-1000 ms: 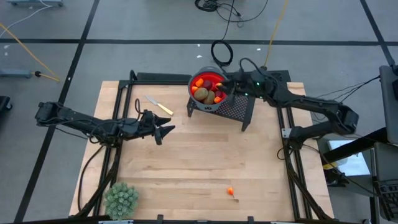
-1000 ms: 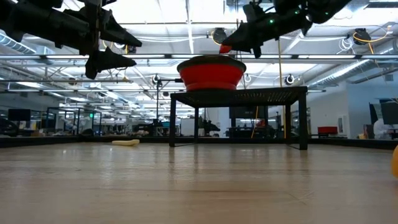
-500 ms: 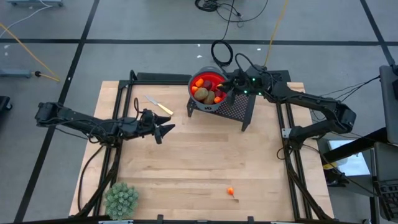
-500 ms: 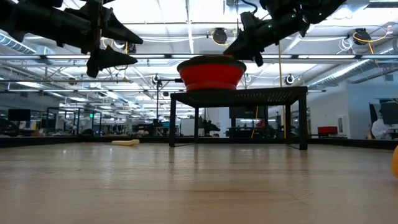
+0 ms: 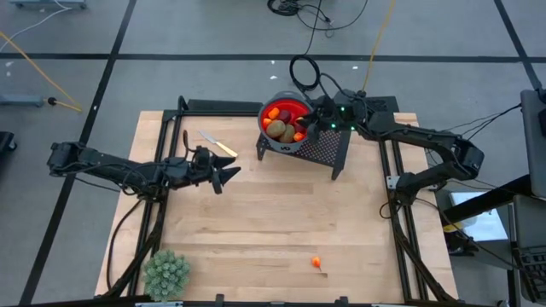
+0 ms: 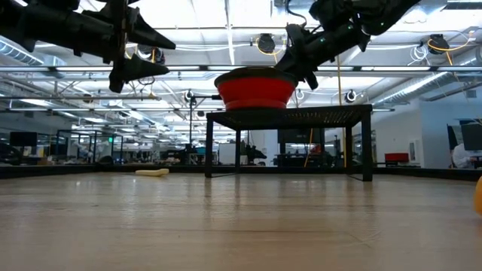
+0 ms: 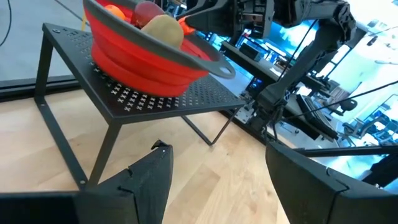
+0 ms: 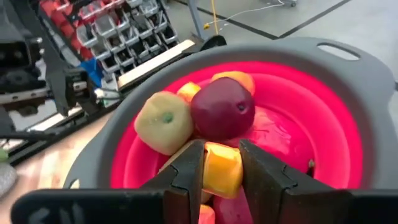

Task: Pick & Place Fruit
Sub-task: Put the top pear into the strainer bowl on the shelf, then put the pear into the strainer bowl on the shelf

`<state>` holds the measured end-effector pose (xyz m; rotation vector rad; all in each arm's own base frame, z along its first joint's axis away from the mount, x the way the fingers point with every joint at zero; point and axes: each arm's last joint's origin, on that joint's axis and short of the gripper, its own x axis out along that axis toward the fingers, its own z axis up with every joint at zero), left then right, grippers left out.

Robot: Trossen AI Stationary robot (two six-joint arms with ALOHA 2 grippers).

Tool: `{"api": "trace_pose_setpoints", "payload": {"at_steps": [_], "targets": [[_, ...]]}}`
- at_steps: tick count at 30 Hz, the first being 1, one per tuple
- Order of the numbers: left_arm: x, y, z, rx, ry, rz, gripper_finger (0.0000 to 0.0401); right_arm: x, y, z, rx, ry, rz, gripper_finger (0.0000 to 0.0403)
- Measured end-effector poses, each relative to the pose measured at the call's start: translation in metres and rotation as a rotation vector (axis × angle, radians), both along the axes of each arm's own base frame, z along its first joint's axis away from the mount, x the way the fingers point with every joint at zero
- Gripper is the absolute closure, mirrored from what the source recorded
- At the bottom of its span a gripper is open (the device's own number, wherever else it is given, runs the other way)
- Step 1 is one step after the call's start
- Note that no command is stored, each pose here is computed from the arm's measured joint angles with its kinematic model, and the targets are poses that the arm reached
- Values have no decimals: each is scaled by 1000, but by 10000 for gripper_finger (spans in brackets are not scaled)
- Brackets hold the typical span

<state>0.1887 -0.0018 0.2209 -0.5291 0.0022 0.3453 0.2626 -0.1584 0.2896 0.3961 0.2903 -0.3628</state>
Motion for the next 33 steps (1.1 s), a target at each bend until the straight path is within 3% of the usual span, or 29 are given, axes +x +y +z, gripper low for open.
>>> {"api": "trace_pose_setpoints", "payload": {"at_steps": [16,29,33], "targets": [[0,2,1,1,-5,1,146,-1,-1,0,28,-9,-18,316],[0,2,1,-4,-6,-16,146,-1,-1,0,29,-9,-17,264],[0,2,1,-4,-6,-17,146,-5,4,9,27,-54,70,277]]}}
